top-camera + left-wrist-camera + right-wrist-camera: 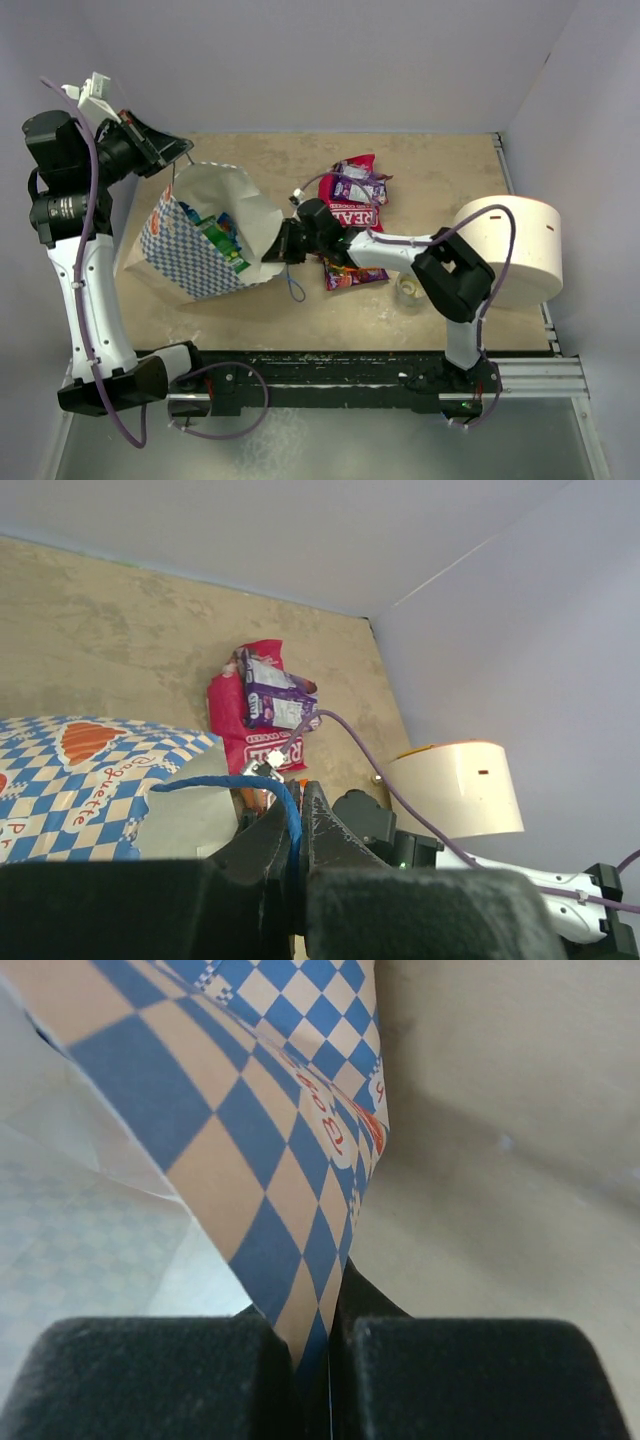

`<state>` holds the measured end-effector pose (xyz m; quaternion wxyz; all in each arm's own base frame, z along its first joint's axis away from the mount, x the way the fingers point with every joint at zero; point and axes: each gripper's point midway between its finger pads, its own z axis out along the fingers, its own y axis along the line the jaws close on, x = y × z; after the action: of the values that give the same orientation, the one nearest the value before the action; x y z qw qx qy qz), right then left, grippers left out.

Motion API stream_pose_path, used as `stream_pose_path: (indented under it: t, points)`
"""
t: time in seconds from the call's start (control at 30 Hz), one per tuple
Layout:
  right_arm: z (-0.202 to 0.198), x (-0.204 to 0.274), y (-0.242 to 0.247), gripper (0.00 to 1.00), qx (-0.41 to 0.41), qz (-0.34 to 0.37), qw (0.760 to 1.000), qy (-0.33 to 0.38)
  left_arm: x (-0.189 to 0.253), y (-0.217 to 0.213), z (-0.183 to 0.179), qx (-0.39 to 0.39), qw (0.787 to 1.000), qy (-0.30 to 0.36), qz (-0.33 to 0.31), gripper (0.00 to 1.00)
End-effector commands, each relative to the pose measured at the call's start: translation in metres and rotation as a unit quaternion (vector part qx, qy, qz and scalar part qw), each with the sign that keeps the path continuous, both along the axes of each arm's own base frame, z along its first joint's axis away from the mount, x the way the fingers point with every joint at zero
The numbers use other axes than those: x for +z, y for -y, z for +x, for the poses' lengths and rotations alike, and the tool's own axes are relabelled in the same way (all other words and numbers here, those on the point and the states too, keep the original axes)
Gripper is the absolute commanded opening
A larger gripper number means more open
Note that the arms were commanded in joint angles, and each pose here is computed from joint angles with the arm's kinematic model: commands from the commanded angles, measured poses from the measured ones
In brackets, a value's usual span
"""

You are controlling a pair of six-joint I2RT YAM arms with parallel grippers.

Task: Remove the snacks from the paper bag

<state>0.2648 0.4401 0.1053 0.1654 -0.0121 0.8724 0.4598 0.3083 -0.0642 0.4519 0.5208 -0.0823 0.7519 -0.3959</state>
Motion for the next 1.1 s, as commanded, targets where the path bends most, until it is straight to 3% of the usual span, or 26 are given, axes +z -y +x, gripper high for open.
stream_pose_path:
  t: [0.0,0.2,0.5,0.77,1.07]
  points:
    - [0.015,0.058,-0.050,0.00,-0.007,0.101,0.994,0.042,0.036,0.006,-0.020,-0.010,0.996,0.084,0.034,0.00]
    - [0.000,0.027,-0.033,0.08,0.023,0.056,0.995,0.074,-0.028,0.020,-0.053,-0.014,0.999,0.005,-0.029,0.00]
    - [-0.015,-0.001,0.029,0.36,0.075,-0.081,0.979,0.171,-0.075,0.041,-0.103,-0.004,0.987,-0.031,-0.161,0.00]
    - [-0.008,0.005,0.067,0.56,0.057,-0.155,0.962,0.219,-0.082,0.049,-0.120,-0.022,0.986,-0.039,-0.159,0.00]
    - [0.008,0.060,0.099,0.61,0.064,-0.210,0.913,0.344,-0.071,0.057,-0.127,-0.070,0.988,-0.035,-0.133,0.00]
